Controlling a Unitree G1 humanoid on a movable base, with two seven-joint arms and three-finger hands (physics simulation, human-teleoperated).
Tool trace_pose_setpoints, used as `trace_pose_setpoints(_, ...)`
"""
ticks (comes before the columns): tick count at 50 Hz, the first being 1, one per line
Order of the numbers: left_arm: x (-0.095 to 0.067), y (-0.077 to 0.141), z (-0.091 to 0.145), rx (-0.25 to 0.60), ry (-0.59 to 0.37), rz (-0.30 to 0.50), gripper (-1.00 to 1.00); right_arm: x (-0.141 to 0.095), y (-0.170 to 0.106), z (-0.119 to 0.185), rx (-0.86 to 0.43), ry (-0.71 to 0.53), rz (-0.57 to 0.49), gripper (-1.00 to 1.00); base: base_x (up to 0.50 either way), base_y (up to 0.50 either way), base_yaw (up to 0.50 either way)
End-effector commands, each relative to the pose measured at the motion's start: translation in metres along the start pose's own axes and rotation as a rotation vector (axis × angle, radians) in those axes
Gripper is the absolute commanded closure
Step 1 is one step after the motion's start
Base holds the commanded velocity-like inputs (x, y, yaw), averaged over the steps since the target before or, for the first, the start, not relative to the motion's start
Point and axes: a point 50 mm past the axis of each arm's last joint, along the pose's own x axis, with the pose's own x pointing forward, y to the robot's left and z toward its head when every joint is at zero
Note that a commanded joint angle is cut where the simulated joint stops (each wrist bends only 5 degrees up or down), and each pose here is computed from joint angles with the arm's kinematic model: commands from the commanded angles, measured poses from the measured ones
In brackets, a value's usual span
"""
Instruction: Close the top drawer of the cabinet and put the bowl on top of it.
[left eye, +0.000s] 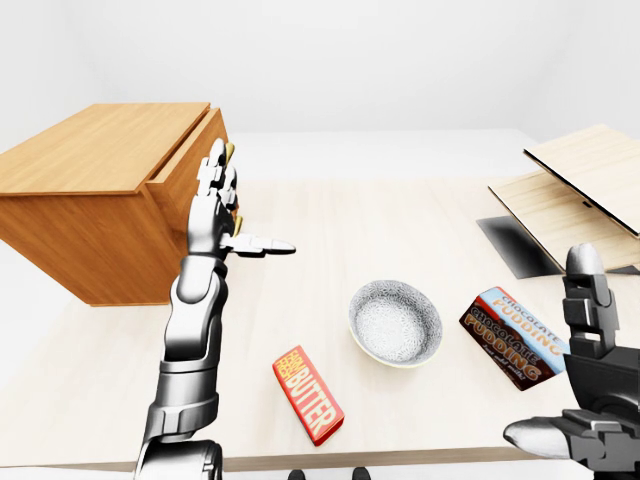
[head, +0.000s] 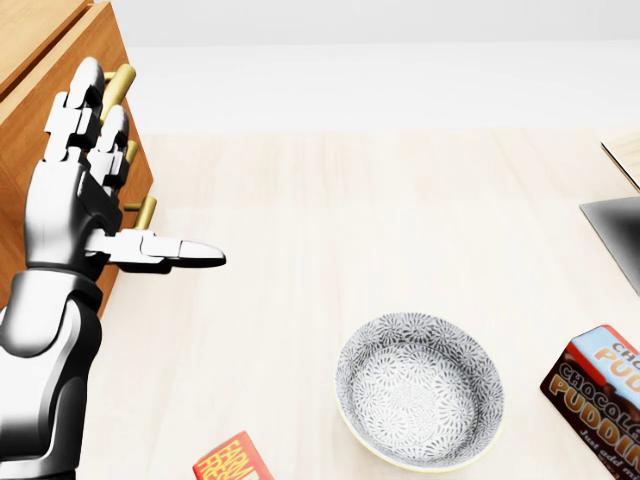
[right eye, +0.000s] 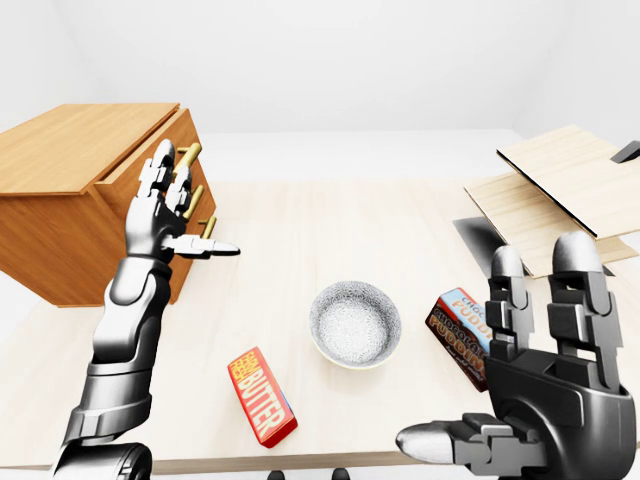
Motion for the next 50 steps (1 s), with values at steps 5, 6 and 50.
trace_pose_setpoints(5, 0.013, 0.014, -0.013, -0.023, 0.071, 0.051, -1.0, 0.0, -0.003, 0.005, -0.003, -0.019, -0.01, -1.0, 0.0, 0.0, 0.0)
trace_pose_setpoints(6, 0.014, 0.015, -0.013, -0.027, 0.071, 0.053, -1.0, 0.0, -0.004, 0.005, -0.001, -0.018, -0.01, -1.0, 0.0, 0.0, 0.0)
trace_pose_setpoints(50, 0.029, 0.048, -0.044, -0.038, 0.254, 0.174, -1.0, -0.002, -0.003, 0.004, 0.003, -0.018, -0.006, -1.0, 0.0, 0.0, 0.0)
